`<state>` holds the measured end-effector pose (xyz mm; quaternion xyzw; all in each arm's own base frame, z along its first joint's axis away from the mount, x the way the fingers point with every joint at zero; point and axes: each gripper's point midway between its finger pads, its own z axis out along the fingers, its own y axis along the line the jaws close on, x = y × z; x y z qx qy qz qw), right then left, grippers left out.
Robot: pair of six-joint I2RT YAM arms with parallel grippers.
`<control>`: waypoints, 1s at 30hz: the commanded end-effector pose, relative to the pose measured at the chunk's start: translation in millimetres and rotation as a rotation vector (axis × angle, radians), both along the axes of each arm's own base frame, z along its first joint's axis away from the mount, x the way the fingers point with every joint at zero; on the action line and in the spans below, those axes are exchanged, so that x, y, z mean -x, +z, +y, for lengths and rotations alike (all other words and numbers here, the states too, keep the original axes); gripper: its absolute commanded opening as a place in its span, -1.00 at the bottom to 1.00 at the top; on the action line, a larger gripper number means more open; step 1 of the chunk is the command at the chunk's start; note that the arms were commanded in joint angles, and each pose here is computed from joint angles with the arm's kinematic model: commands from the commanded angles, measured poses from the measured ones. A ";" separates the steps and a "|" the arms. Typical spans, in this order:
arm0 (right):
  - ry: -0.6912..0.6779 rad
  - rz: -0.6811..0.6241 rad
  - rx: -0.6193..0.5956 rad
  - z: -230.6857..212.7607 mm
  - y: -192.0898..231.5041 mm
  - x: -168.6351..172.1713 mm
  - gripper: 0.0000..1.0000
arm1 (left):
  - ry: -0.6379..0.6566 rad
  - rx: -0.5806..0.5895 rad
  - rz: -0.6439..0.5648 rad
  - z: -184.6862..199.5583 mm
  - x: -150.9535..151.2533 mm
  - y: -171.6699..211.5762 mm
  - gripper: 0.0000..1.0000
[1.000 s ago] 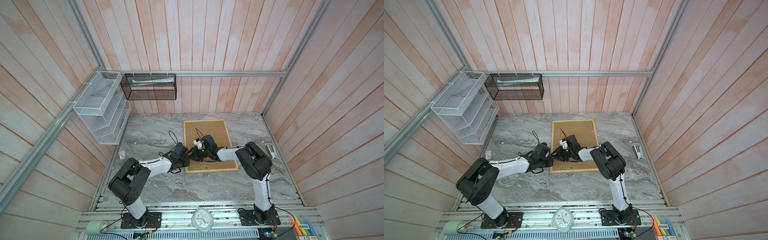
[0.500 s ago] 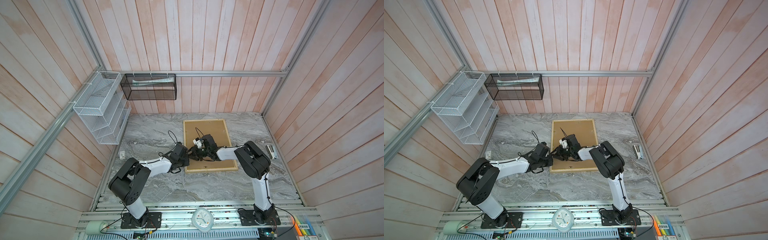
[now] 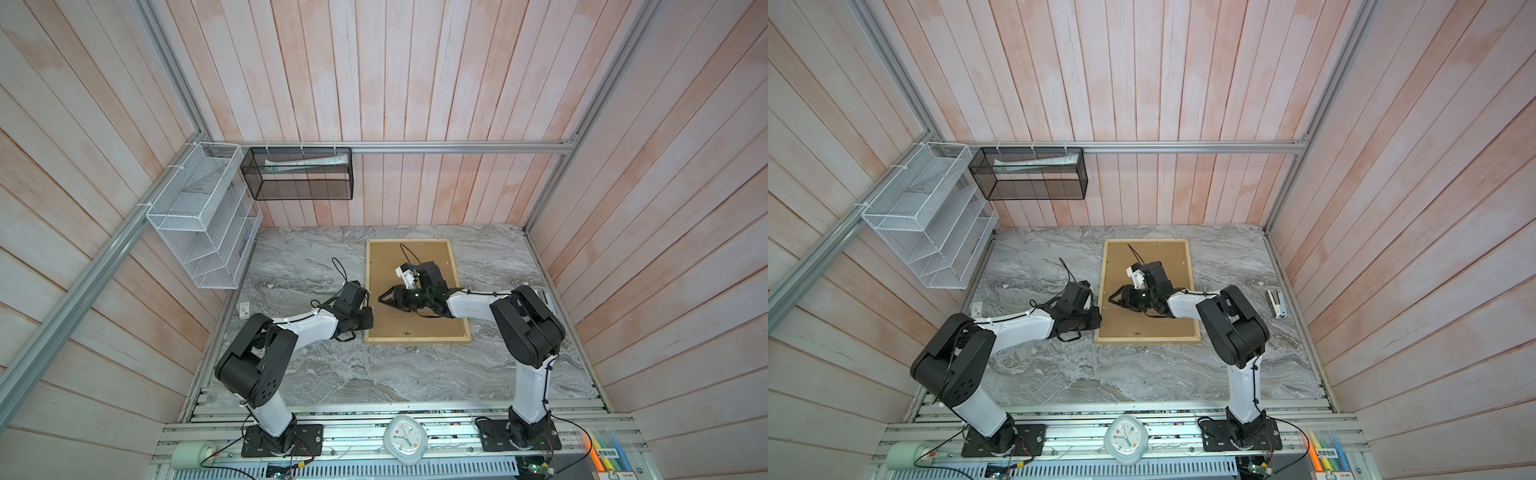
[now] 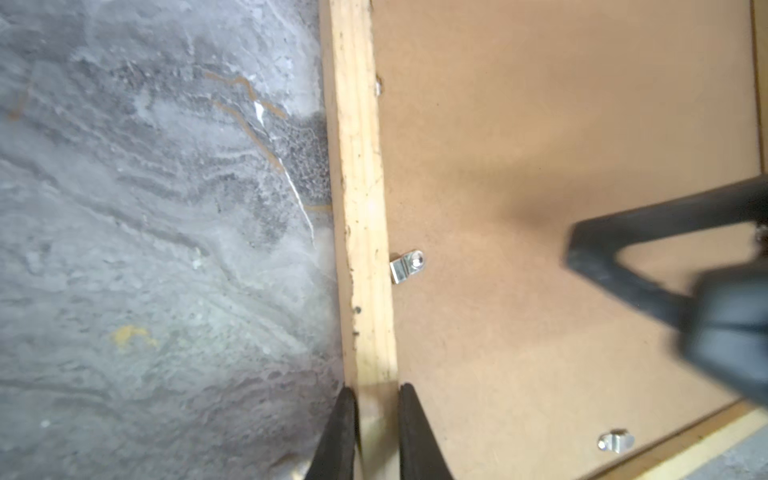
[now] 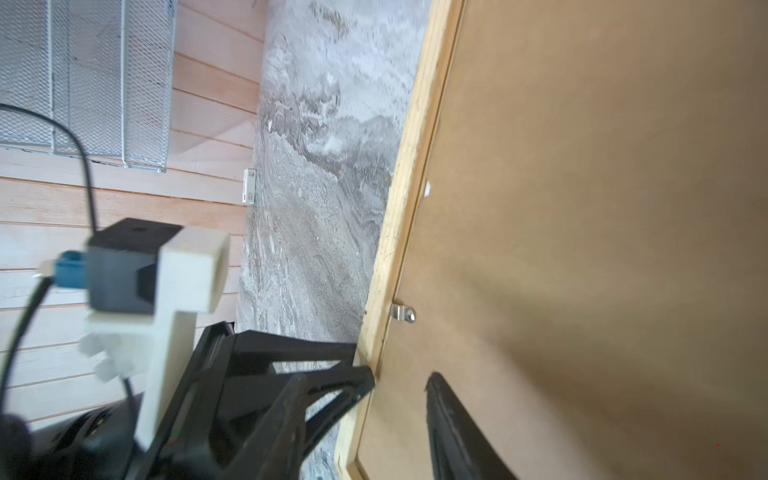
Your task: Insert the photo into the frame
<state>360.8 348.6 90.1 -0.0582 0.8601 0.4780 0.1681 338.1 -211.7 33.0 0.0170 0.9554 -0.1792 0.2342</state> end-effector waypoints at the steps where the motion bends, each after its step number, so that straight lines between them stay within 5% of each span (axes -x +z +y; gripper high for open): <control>1: -0.069 -0.087 0.083 -42.5 14.2 -14.5 -0.02 | -0.060 -0.030 0.008 -0.8 -5.1 1.7 -0.73; 6: -0.259 -0.111 0.322 -124.1 20.2 -44.8 -0.04 | -0.070 -0.017 -0.028 -6.3 -13.9 21.7 -0.36; 15: -0.435 -0.051 0.712 -228.8 5.7 -76.6 -0.10 | 0.090 0.015 0.030 6.0 -5.7 44.0 -0.10; 21: -0.433 0.012 0.848 -250.3 -18.9 -81.8 -0.12 | 0.257 -0.015 0.081 24.0 21.8 38.4 -0.06; 30: -0.425 0.071 0.893 -255.4 -46.6 -79.8 -0.21 | 0.276 0.024 0.125 4.3 55.9 27.0 0.00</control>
